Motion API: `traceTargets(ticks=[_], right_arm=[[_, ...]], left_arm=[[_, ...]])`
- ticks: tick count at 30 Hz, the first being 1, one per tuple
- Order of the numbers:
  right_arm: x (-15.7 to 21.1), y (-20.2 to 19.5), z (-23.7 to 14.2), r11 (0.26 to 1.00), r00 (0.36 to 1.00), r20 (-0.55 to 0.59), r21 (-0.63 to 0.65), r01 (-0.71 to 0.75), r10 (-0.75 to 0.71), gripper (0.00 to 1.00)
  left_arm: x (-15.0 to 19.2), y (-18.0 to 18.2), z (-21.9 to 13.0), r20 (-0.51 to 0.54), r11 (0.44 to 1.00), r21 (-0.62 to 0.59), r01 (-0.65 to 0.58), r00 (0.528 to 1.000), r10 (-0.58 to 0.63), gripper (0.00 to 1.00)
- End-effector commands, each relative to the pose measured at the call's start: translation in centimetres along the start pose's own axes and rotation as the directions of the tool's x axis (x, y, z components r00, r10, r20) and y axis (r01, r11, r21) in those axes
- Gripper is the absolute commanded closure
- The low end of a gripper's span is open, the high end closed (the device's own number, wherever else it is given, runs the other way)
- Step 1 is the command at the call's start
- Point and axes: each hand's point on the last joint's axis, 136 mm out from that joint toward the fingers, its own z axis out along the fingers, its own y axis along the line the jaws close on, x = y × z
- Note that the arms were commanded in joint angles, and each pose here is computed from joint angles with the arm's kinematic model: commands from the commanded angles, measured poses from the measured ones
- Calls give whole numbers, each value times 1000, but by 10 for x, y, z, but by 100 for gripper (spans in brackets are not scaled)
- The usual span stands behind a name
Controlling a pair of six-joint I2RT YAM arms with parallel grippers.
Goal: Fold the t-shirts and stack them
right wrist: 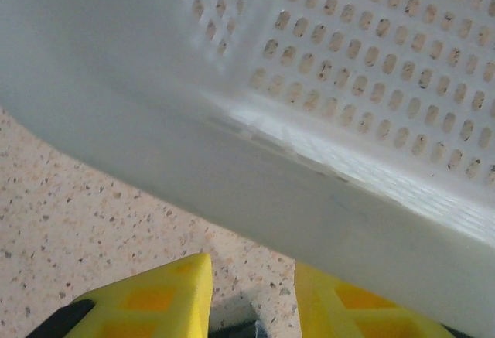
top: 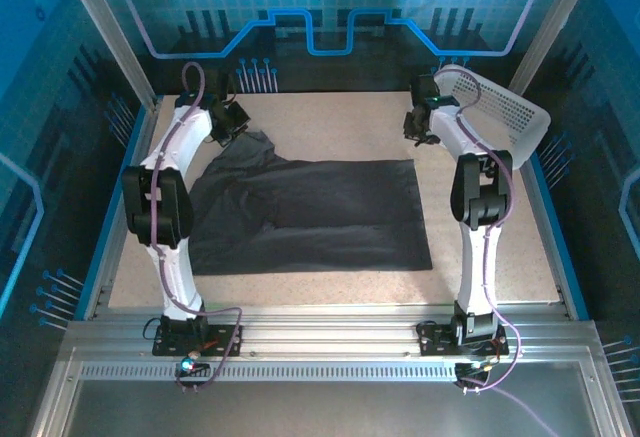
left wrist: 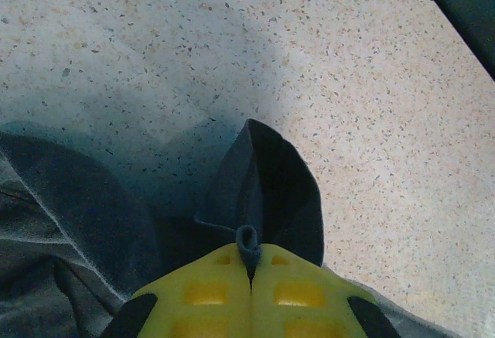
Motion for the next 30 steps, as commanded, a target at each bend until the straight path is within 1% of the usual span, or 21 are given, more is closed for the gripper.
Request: traceTargets(ticks=[1, 6, 8, 11, 13, 16, 20, 27, 30], right_arm=[[-7, 13, -27, 997, 996, 52, -15, 72, -71, 64], [19, 14, -60, 999, 994, 95, -8, 53, -52, 56], [37, 12, -58, 1000, 997, 69, -7, 26, -26, 53], [67, 10, -42, 999, 999, 1, -10, -35, 35, 51], [76, 10, -32, 997, 997, -1, -15, -81, 81, 50], [77, 11, -17, 985, 985, 15, -23, -169, 170, 50], [69, 13, -1, 970, 969, 25, -8, -245, 245, 50], [69, 2, 12, 954, 959, 15, 98, -282, 282, 51], [71, -3, 20, 951, 958, 10, 111, -288, 288, 51]], left_arm=[[4, -10, -18, 6, 999, 47, -17, 1000, 17, 100], [8, -6, -18, 4, 999, 51, -12, 1000, 12, 100], [10, -5, -19, 3, 999, 52, -7, 1000, 7, 100], [11, -5, -21, 7, 998, 61, -6, 1000, 6, 100], [12, -5, -22, 7, 998, 64, -8, 1000, 7, 100], [14, -3, -25, 4, 998, 63, -9, 1000, 9, 100], [17, 0, -30, 7, 998, 63, -16, 1000, 15, 100], [24, 3, -34, -5, 997, 71, -10, 1000, 11, 100], [24, 3, -37, -2, 997, 75, -11, 1000, 11, 100]])
